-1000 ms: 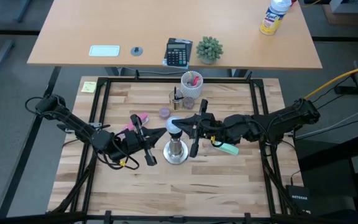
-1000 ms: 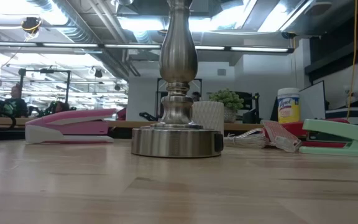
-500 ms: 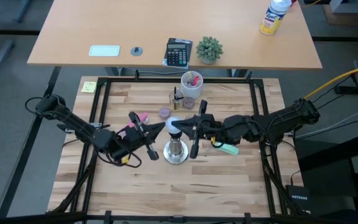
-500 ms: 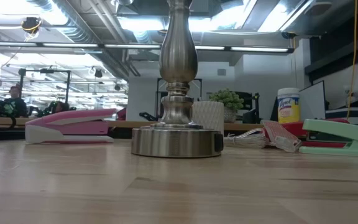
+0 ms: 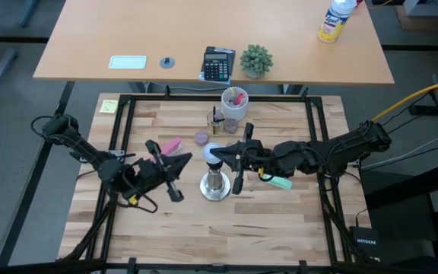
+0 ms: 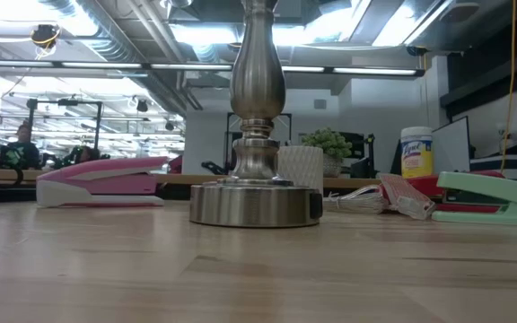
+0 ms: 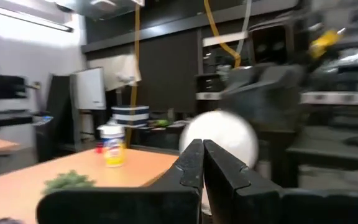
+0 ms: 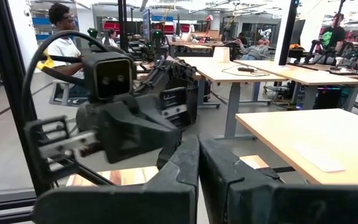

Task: Screw lightbulb
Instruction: Insert the lightbulb into the lamp socket

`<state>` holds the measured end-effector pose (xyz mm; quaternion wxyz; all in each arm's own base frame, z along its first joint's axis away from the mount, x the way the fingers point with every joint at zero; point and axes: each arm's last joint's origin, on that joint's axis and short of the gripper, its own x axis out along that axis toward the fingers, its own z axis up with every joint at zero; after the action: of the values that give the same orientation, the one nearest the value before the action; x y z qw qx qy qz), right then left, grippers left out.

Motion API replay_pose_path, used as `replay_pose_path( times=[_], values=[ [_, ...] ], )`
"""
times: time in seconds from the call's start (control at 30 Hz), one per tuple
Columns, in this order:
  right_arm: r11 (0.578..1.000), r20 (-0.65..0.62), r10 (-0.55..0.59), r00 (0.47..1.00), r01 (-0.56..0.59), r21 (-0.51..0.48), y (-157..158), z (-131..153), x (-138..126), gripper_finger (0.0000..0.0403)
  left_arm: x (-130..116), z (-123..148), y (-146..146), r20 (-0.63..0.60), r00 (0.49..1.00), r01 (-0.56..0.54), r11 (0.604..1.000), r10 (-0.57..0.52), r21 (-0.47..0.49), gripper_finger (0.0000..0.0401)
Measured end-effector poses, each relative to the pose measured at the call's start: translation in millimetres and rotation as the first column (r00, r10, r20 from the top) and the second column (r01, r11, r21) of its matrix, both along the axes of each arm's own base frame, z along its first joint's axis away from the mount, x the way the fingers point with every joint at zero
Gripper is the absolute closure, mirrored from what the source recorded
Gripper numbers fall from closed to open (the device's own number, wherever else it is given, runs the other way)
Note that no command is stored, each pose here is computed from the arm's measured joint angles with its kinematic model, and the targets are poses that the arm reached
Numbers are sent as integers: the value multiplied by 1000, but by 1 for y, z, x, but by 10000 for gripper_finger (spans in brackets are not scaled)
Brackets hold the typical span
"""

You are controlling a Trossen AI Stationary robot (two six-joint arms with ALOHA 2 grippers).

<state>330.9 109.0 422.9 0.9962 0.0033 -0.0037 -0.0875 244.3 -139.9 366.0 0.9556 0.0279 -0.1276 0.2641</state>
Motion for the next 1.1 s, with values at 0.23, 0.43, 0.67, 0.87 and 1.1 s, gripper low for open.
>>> replay_pose_path(
  times=[0.23, 0.43, 0.67, 0.87, 1.1],
  values=[
    [1000, 0, -3, 1000, 3, 0, 0, 0, 0, 393, 6, -7, -9, 46, 972, 232, 973, -231, -10, 400],
    [1000, 0, -3, 1000, 3, 0, 0, 0, 0, 393, 21, -16, -1, 51, 963, 268, 962, -265, -50, 400],
    [1000, 0, -3, 1000, 3, 0, 0, 0, 0, 393, 32, -23, 5, 46, 961, 274, 961, -272, -46, 400],
    [1000, -1, -3, 1000, 3, -1, 0, 0, 0, 393, 33, -22, 8, 31, 969, 245, 969, -245, -11, 400],
    [1000, -2, -4, 1000, 4, -1, 0, 0, 0, 393, 32, -23, 10, -6, 988, 152, 988, -152, 0, 400]
  ],
)
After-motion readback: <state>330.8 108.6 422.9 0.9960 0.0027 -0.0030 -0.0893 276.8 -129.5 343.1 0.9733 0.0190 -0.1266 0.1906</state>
